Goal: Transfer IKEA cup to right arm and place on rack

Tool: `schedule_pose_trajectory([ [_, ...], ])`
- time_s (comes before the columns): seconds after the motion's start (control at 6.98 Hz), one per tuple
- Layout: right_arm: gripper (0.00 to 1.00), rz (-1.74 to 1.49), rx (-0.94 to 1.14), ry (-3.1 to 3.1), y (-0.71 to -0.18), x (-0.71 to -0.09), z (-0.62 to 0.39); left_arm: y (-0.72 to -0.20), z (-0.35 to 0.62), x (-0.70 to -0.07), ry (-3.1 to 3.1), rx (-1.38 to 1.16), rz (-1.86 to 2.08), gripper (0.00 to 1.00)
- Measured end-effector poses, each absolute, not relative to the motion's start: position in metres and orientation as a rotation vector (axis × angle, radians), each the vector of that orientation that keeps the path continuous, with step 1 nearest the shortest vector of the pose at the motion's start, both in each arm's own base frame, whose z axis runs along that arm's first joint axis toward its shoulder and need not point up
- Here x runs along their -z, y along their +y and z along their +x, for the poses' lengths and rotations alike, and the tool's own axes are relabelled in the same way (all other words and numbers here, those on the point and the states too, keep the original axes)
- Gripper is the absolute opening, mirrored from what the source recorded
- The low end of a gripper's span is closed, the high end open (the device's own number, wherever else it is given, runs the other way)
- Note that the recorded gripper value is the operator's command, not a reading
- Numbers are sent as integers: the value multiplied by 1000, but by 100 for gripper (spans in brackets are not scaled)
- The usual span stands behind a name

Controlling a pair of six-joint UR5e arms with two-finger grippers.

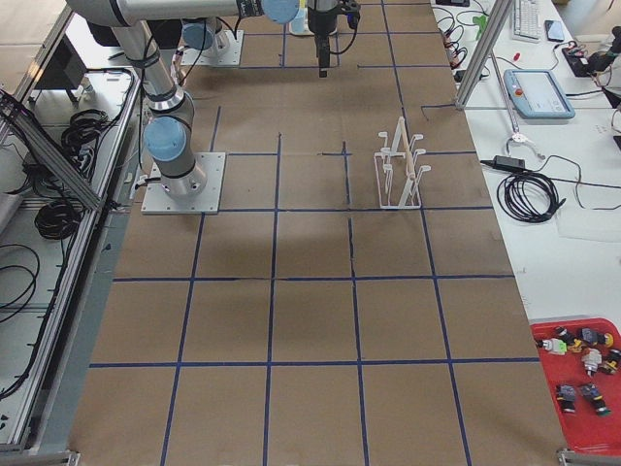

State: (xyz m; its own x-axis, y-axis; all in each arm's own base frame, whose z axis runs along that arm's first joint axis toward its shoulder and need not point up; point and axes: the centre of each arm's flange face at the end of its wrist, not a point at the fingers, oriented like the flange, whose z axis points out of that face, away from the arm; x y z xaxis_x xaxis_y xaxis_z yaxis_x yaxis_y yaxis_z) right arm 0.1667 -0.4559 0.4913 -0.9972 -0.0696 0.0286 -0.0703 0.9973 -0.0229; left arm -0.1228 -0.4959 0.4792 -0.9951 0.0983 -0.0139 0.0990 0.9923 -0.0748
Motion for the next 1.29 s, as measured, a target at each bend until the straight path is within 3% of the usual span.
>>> schedule_pose_trajectory([
  [0.29,100,109,-38,-3110,-456,-491,167,-497,-113,-482,3121,145,144,100],
  [0.86,100,109,-38,-3113,-456,-491,167,-513,24,-474,3115,132,72,100],
  [1.29,100,109,-40,-3114,-456,-491,167,-519,74,-453,3125,70,129,99],
])
